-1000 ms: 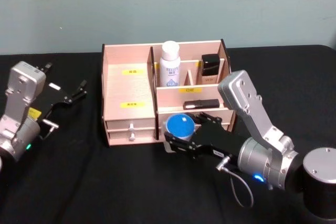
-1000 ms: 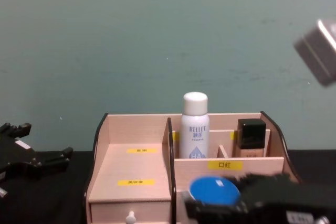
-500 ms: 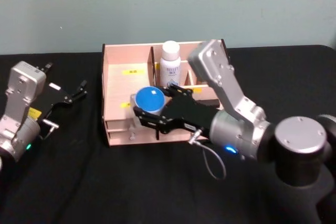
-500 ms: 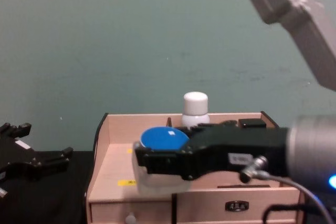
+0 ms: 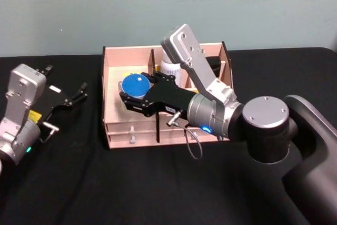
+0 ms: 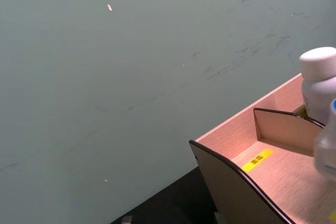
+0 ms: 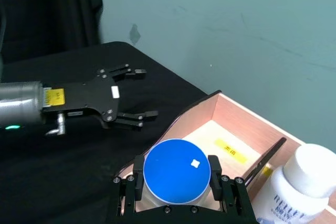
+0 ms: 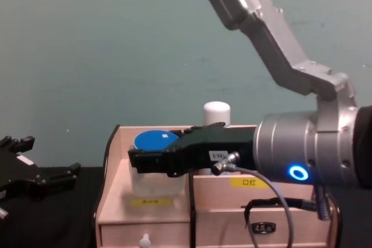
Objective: Pick up the facial cleanser and watermelon frost from the table and place them into the tiered storage box.
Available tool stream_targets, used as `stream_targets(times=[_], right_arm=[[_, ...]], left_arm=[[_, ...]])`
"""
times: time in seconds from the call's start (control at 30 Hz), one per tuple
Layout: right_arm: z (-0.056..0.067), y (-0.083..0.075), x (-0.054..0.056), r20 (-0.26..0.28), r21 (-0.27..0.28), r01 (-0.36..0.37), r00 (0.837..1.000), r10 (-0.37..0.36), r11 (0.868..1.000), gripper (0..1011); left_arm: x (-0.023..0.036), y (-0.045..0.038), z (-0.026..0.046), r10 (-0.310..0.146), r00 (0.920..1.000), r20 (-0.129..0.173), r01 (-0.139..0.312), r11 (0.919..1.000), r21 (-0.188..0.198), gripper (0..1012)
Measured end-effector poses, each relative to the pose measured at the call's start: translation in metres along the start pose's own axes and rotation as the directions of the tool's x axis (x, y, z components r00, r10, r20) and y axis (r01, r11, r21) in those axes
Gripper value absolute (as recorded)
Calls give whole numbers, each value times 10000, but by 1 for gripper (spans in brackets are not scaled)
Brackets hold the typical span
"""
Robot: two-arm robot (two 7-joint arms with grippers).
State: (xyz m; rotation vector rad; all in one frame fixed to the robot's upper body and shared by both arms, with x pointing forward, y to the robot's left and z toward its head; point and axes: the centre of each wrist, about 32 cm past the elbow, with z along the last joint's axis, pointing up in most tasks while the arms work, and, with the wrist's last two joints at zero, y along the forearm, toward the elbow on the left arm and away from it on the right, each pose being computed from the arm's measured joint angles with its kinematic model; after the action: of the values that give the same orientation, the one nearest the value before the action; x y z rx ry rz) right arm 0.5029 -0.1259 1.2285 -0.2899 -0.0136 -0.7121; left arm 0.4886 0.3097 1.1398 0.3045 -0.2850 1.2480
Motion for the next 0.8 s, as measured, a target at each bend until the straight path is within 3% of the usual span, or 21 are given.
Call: stream_targets(times=[0.37,0.8], right_arm=[[-30,164,87,-91,-152,385,9992,-387,9991,729],[-44,269,117,-160,-212,413,9990,-417,9989,729]], left_arm=[[0,0,0,0,10000,0,0,10000,0,1010],[0,0,0,0,10000,1,0,10000,0,1010]])
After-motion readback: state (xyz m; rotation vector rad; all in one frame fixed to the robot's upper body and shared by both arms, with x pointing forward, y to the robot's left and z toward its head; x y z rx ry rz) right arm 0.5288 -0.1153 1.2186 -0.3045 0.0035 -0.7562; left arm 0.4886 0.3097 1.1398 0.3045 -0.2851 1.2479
